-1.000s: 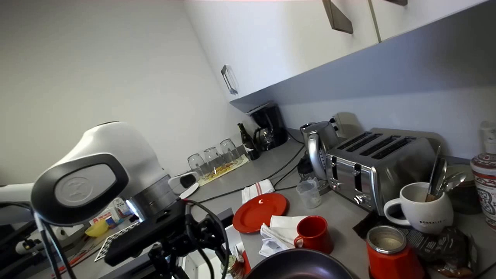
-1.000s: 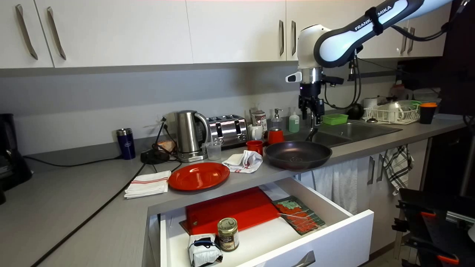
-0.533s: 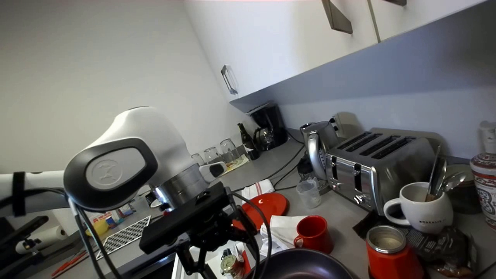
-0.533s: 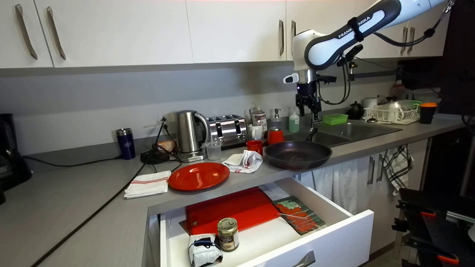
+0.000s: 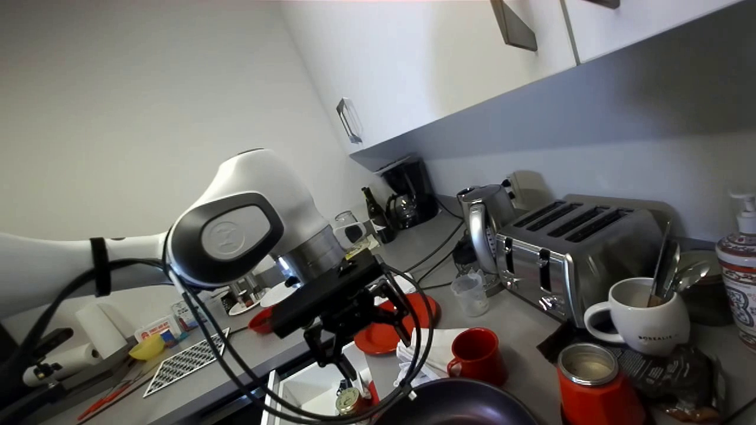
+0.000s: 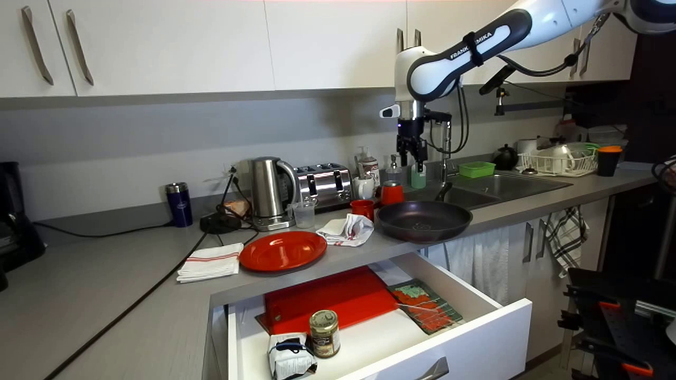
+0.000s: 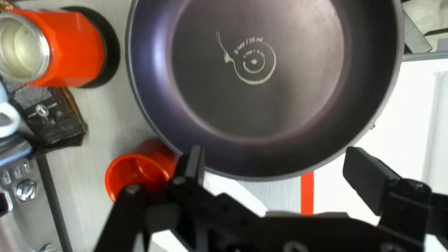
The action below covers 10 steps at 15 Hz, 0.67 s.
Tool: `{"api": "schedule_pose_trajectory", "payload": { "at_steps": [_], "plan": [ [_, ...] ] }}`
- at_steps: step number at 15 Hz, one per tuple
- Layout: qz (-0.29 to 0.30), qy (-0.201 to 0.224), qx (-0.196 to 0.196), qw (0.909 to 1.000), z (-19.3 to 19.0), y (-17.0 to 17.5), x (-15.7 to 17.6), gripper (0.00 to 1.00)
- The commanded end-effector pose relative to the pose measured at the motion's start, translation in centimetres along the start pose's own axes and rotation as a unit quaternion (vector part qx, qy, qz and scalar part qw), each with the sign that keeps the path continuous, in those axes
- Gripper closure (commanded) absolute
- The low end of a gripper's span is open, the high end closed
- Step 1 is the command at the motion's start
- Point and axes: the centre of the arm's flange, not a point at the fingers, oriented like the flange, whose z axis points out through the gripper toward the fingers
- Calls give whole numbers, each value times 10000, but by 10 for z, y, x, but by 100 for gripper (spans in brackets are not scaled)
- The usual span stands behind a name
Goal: Move the cup to the other side of the pen
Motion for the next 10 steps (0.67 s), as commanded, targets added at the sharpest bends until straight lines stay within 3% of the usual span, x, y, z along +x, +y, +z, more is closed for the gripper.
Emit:
{"api": "schedule_pose_trajectory", "payload": {
  "at_steps": [1, 2, 3, 10],
  "plan": [
    [-200, 250, 68, 9995, -5, 32, 48, 0],
    [-201, 232, 75, 9995, -6, 34, 56, 0],
    [-125, 185, -1, 9998, 0, 8, 33, 0],
    [-128, 176, 10, 9998, 5, 11, 36, 0]
  ]
}}
